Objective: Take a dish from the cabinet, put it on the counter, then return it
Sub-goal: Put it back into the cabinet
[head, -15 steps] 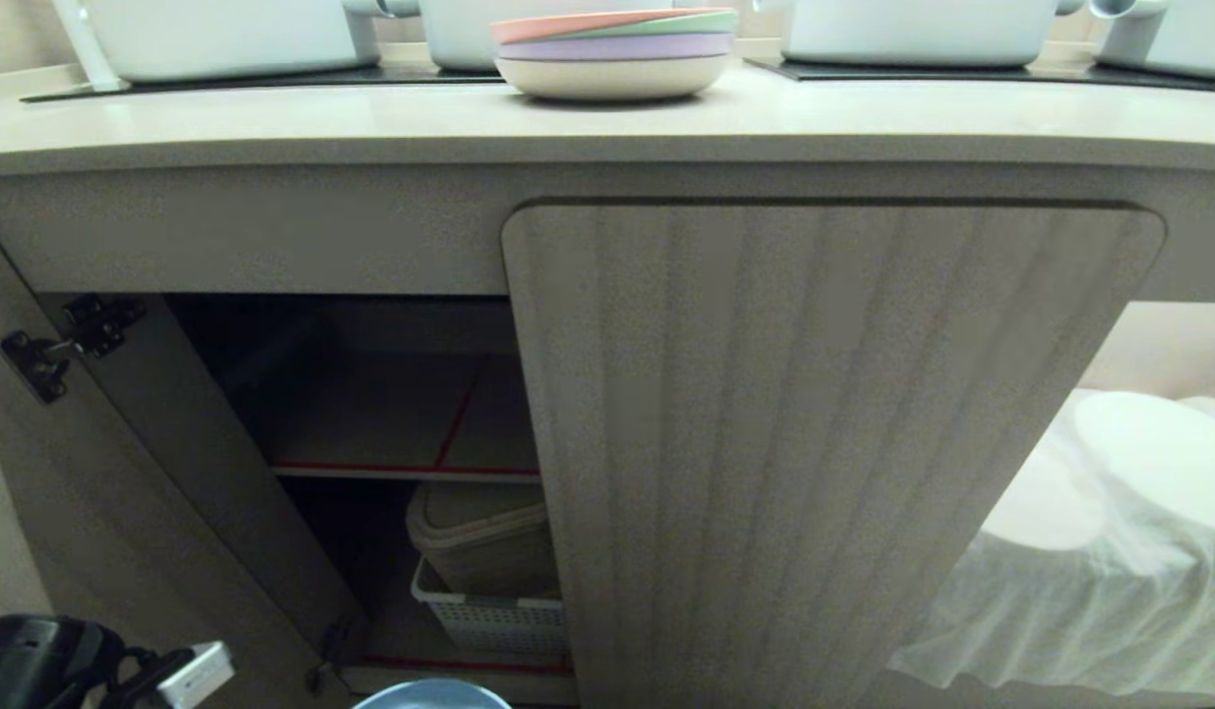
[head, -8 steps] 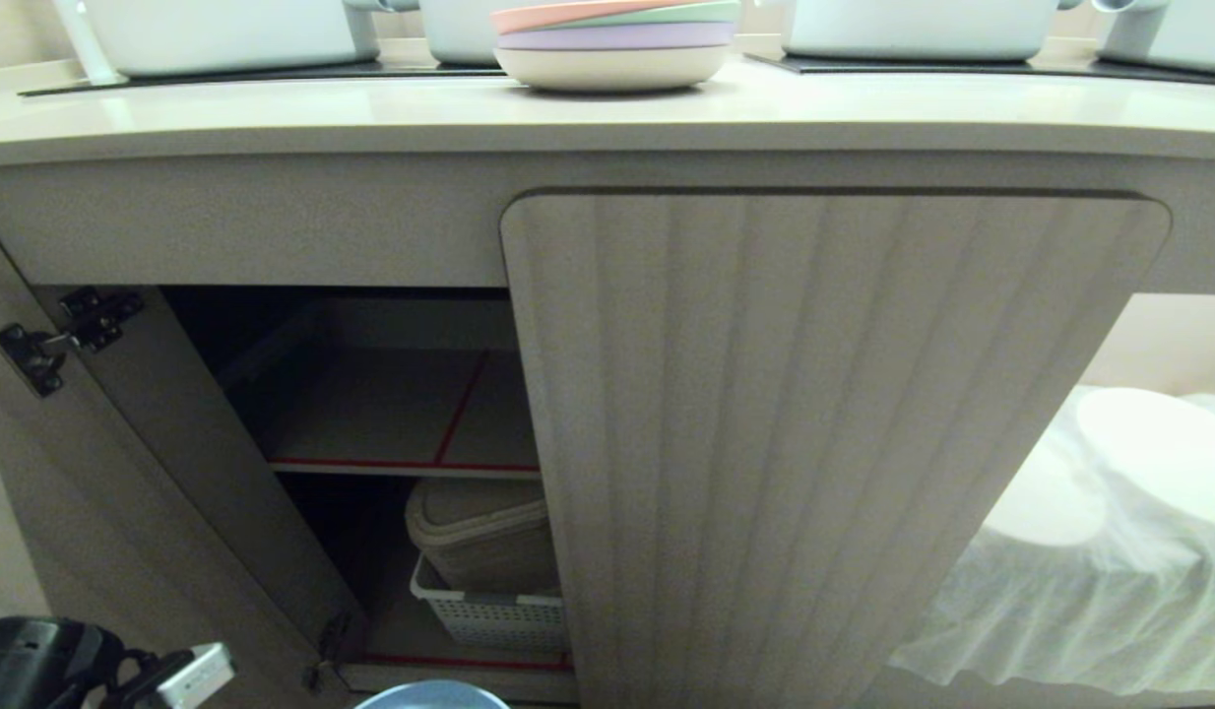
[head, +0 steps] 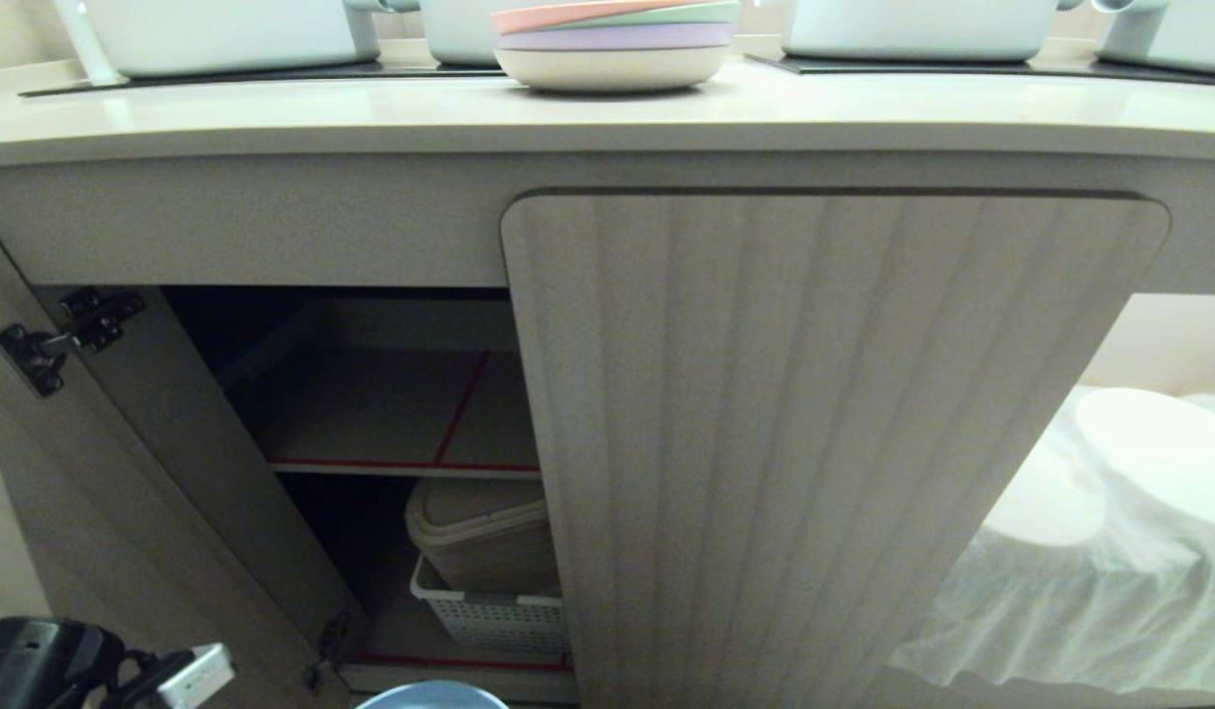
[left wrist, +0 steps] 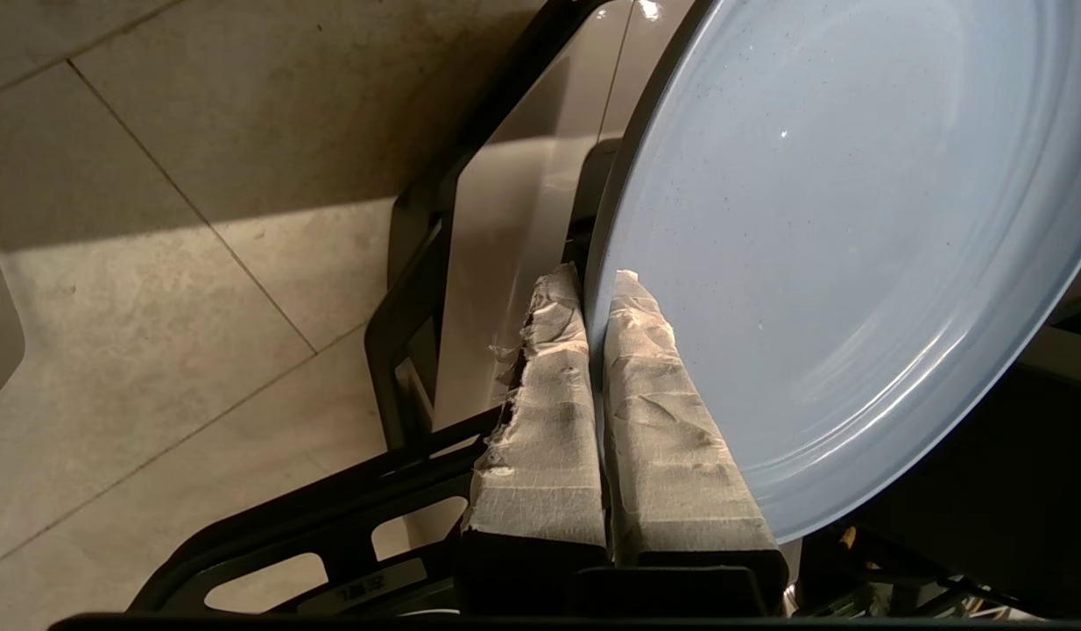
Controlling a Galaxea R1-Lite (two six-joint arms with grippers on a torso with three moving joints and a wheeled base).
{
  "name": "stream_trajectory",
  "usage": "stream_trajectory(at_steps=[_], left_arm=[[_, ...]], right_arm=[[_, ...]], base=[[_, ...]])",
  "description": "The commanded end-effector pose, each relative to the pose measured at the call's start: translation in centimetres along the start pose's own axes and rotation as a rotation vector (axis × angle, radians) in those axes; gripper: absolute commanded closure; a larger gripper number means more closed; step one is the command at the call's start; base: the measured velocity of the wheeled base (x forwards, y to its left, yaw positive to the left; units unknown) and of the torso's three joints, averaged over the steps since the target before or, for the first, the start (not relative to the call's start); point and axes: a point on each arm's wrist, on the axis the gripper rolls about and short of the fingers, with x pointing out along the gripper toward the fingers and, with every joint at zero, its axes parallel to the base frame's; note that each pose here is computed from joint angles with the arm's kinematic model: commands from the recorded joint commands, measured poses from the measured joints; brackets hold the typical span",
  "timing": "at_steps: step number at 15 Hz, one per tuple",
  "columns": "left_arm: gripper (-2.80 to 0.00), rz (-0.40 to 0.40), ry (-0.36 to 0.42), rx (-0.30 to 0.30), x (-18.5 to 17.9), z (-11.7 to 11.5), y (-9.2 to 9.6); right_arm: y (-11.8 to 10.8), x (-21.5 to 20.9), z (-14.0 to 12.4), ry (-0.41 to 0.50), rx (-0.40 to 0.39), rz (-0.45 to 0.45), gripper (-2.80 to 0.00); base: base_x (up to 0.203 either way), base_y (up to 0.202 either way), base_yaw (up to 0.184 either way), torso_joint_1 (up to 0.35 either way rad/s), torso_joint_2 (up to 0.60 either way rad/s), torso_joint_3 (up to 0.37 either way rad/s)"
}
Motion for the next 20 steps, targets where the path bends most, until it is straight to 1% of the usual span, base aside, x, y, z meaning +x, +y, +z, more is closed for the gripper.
stream_trajectory(at_steps=[1,4,8,11,14,16,17,20], left_arm=[[0.00,-0.002,0.003,-0.007,0.1,0.2,0.1],[0.00,-0.003,0.013,-0.016,0.2,0.5,0.2],[0.00,-0.002,-0.006,-0.027,0.0,1.0,0.2],[0.00,0.001,-0.032,-0.070,-0.2,1.8,0.2],[0.00,0.000,-0.043,-0.081,-0.3,2.3,0.2],[0.00,0.001,-0.062,-0.119,-0.5,2.8,0.2],[0.00,0.001,-0.064,-0.135,-0.5,3.0,0.3],[0.00,0.003,-0.055,-0.154,-0.3,3.6,0.6]], right_arm=[[0.0,0.0,0.0,-0.001,0.000,-0.001,0.00],[0.0,0.0,0.0,-0.001,0.000,-0.001,0.00],[0.0,0.0,0.0,0.000,0.000,0.000,0.00],[0.0,0.0,0.0,-0.001,0.000,-0.001,0.00],[0.0,0.0,0.0,0.000,0.000,0.000,0.00],[0.0,0.0,0.0,0.000,0.000,0.000,0.00],[0.0,0.0,0.0,0.000,0.000,0.000,0.00],[0.0,0.0,0.0,0.000,0.000,0.000,0.00]], base=[[0.000,0.000,0.000,0.000,0.00,0.000],[0.000,0.000,0.000,0.000,0.00,0.000],[0.000,0.000,0.000,0.000,0.00,0.000],[0.000,0.000,0.000,0.000,0.00,0.000],[0.000,0.000,0.000,0.000,0.00,0.000],[0.000,0.000,0.000,0.000,0.00,0.000],[0.000,0.000,0.000,0.000,0.00,0.000],[0.000,0.000,0.000,0.000,0.00,0.000]])
